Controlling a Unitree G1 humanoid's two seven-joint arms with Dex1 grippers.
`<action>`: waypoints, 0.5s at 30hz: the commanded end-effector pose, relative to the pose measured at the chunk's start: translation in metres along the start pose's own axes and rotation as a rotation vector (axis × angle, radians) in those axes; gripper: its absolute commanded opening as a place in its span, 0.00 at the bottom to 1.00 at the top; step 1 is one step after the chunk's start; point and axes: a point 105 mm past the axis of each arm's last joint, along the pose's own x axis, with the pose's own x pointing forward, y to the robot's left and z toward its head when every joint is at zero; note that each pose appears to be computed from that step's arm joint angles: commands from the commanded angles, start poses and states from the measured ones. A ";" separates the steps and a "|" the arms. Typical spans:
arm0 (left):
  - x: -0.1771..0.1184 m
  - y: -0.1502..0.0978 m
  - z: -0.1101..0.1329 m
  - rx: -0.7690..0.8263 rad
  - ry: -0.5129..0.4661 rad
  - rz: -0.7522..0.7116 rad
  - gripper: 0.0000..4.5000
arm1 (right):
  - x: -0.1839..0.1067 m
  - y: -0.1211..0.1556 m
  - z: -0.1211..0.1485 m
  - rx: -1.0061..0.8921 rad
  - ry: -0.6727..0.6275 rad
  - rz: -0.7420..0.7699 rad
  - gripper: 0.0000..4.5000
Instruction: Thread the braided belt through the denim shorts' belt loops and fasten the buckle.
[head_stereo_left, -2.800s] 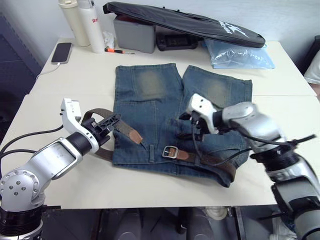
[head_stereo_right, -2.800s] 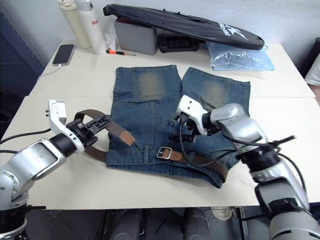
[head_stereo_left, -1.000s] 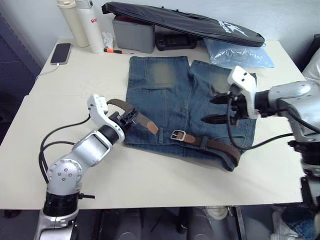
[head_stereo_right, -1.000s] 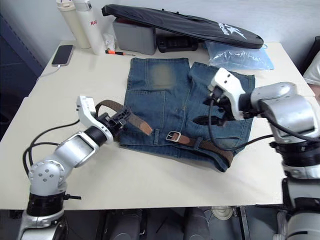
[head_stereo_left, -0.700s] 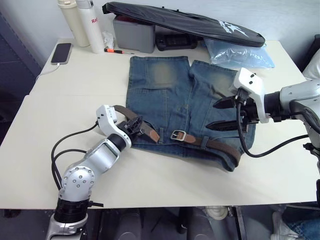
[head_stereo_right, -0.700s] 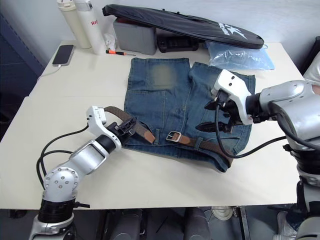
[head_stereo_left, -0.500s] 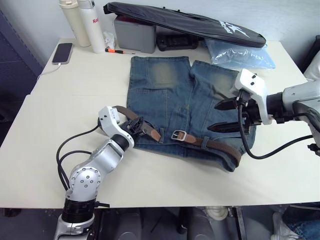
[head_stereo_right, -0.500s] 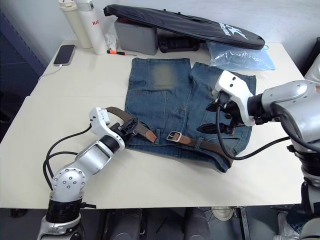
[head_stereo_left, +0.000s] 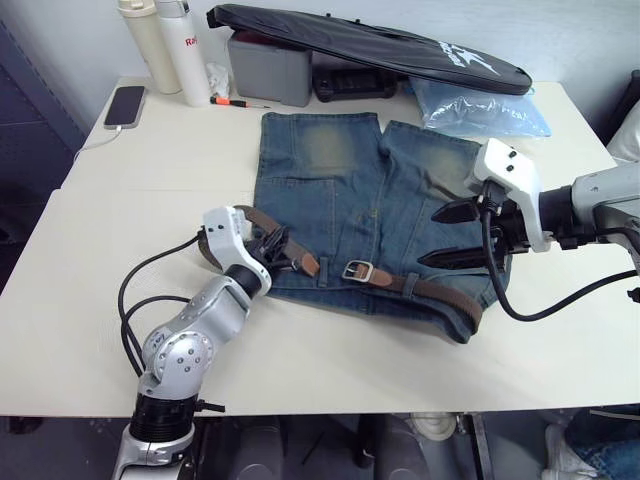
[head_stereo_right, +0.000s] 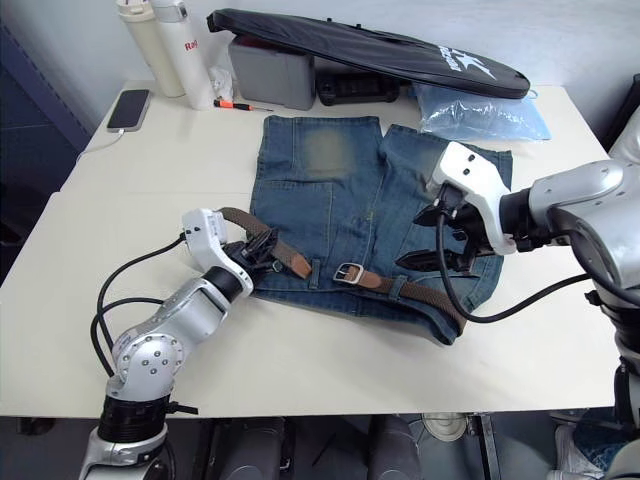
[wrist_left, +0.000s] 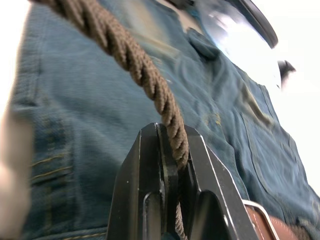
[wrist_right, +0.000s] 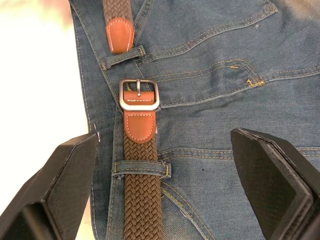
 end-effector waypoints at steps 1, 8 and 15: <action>-0.003 -0.014 0.004 0.030 -0.029 -0.053 0.00 | -0.012 -0.001 0.008 -0.043 -0.021 -0.042 0.99; 0.007 0.013 -0.025 -0.128 0.056 0.103 0.00 | -0.014 -0.004 0.008 -0.058 -0.008 -0.070 0.99; 0.010 0.020 -0.046 -0.314 0.127 0.206 0.00 | -0.017 -0.006 0.008 -0.059 0.001 -0.087 0.99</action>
